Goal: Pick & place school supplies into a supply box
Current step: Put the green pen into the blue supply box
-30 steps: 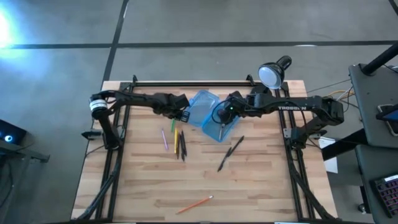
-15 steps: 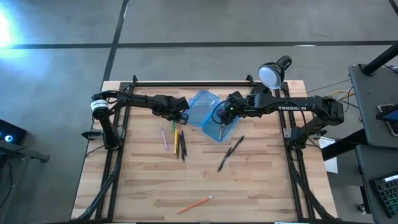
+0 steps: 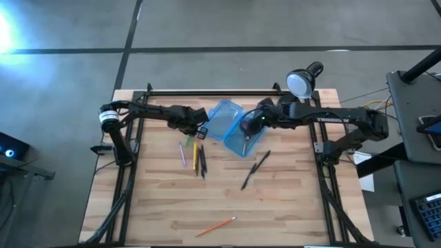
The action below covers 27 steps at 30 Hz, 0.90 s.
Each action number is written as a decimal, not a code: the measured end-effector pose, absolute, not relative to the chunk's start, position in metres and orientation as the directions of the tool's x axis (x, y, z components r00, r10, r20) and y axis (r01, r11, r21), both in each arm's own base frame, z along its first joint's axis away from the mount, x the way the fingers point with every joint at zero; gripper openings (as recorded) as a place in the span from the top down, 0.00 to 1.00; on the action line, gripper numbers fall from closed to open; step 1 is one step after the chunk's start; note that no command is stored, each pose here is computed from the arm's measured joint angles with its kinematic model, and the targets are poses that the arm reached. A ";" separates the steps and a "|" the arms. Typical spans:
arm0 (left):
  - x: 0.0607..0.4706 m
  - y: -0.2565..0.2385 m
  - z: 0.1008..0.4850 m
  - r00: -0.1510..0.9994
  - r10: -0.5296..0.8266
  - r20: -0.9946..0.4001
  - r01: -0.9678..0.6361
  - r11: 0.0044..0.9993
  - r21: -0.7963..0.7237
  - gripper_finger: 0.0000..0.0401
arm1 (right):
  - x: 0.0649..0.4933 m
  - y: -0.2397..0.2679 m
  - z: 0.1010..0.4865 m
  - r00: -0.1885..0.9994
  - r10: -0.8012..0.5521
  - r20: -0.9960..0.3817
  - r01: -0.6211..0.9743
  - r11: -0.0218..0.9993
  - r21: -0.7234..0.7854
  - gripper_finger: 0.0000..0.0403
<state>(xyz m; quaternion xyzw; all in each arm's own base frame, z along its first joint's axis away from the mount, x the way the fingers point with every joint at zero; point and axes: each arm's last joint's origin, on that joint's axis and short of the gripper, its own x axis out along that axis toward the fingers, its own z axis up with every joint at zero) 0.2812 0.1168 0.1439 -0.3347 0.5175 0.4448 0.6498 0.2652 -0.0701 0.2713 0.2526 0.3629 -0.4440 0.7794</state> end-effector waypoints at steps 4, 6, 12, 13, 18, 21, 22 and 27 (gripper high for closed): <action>0.271 0.105 0.162 0.037 0.260 -0.965 -0.916 0.396 0.072 0.95 | 0.253 -0.067 0.287 0.366 -0.546 -0.754 0.888 0.448 0.107 0.43; 0.269 0.100 0.183 0.094 0.293 -0.952 -0.920 0.391 0.029 0.96 | 0.246 -0.066 0.293 0.365 -0.562 -0.742 0.895 0.431 0.113 0.43; 0.260 0.077 0.235 0.339 0.344 -0.876 -0.898 0.395 -0.192 0.96 | 0.227 -0.061 0.306 0.361 -0.608 -0.707 0.904 0.415 0.104 0.43; 0.261 0.075 0.244 0.402 0.352 -0.845 -0.879 0.408 -0.248 0.96 | 0.225 -0.060 0.309 0.370 -0.611 -0.700 0.902 0.416 0.114 0.43; 0.290 0.077 0.269 0.656 0.351 -0.668 -0.743 0.458 -0.488 0.96 | 0.214 -0.054 0.318 0.398 -0.634 -0.663 0.896 0.424 0.132 0.43; 0.317 0.083 0.271 0.687 0.344 -0.640 -0.712 0.493 -0.500 0.97 | 0.208 -0.049 0.323 0.413 -0.651 -0.637 0.892 0.430 0.139 0.43; 0.326 0.085 0.270 0.688 0.337 -0.643 -0.708 0.509 -0.490 0.97 | 0.206 -0.047 0.325 0.419 -0.653 -0.630 0.890 0.433 0.144 0.43; 0.383 0.094 0.265 0.693 0.281 -0.664 -0.662 0.611 -0.434 1.00 | 0.199 -0.037 0.326 0.417 -0.644 -0.641 0.892 0.423 0.156 0.43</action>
